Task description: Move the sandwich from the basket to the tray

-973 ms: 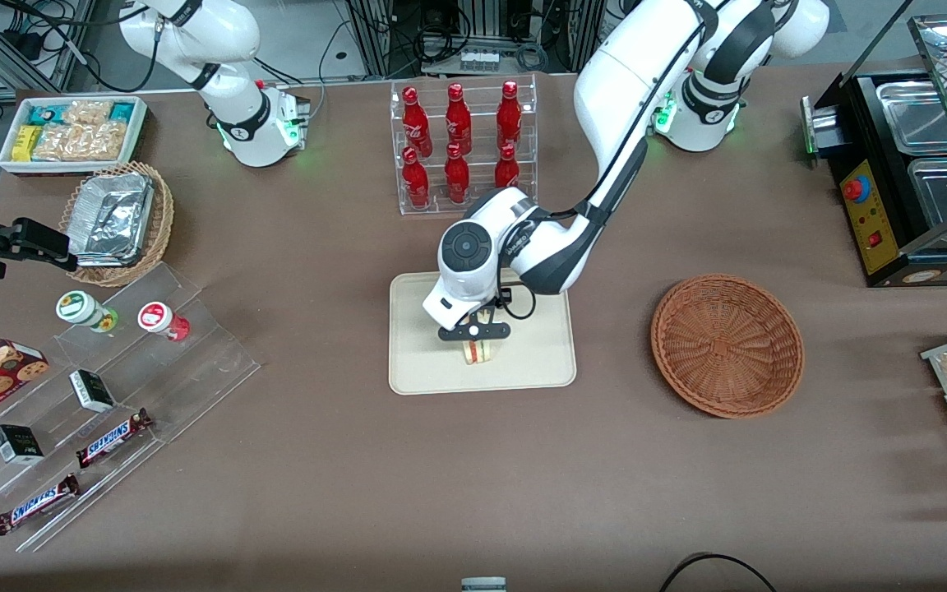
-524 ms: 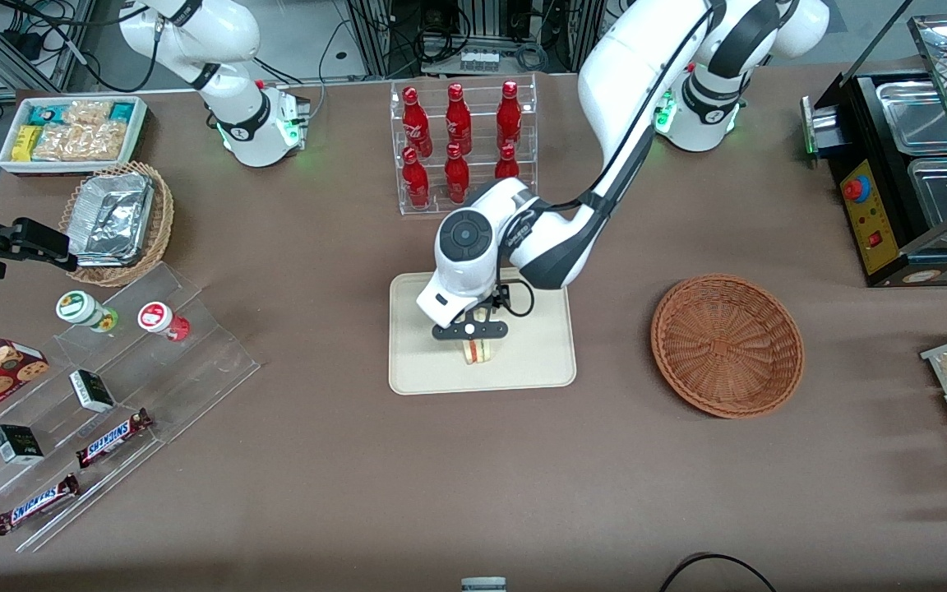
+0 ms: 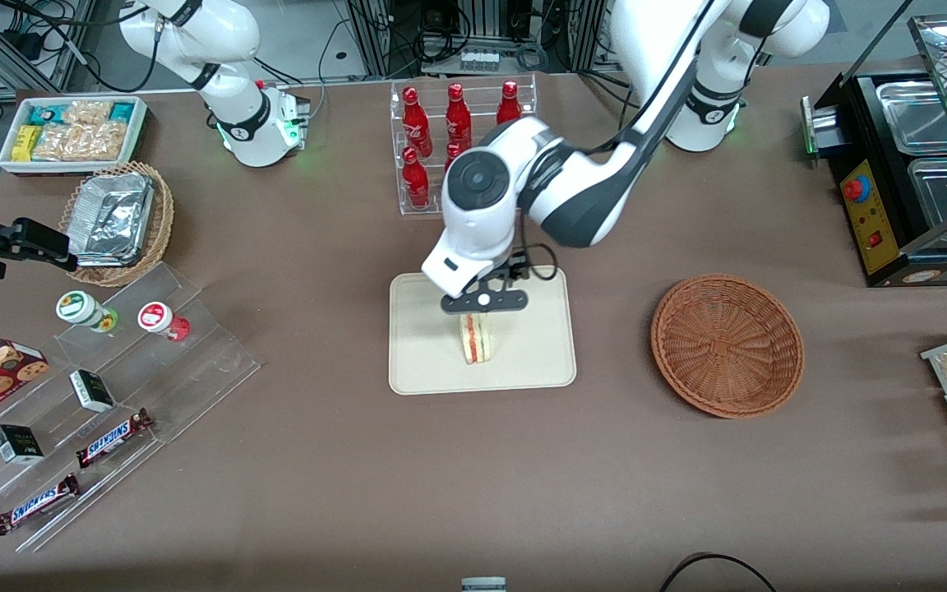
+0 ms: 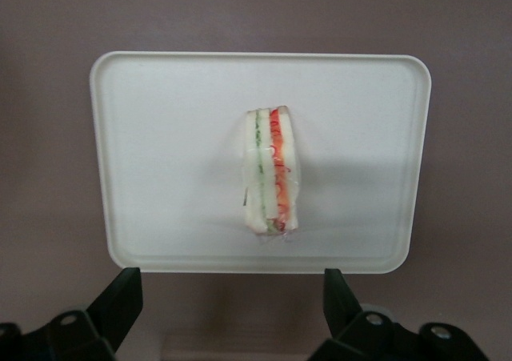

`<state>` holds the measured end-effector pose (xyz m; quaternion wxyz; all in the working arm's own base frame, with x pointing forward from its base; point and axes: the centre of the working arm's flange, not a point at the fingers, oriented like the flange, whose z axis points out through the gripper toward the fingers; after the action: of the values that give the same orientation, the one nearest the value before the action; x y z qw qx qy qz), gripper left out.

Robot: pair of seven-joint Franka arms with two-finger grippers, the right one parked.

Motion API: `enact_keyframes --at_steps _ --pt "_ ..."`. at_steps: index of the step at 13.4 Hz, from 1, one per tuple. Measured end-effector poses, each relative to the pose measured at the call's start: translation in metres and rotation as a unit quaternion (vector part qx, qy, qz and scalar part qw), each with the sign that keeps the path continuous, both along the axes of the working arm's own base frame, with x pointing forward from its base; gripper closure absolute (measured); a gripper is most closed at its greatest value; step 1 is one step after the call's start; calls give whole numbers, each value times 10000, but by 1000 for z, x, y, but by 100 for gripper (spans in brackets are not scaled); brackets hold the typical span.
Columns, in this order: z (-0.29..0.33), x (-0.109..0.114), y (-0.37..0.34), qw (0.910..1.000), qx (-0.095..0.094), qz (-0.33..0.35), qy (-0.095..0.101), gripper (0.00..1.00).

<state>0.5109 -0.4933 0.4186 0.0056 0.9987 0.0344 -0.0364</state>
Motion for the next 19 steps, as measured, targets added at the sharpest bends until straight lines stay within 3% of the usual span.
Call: enact_keyframes --at_steps 2,5,10,19 --pt "25 11 28 9999 70 82 55 0" --pt "41 31 79 9991 229 124 335 0" --pt "68 62 175 9993 135 139 323 0" --pt "107 47 332 9983 -71 -357 459 0"
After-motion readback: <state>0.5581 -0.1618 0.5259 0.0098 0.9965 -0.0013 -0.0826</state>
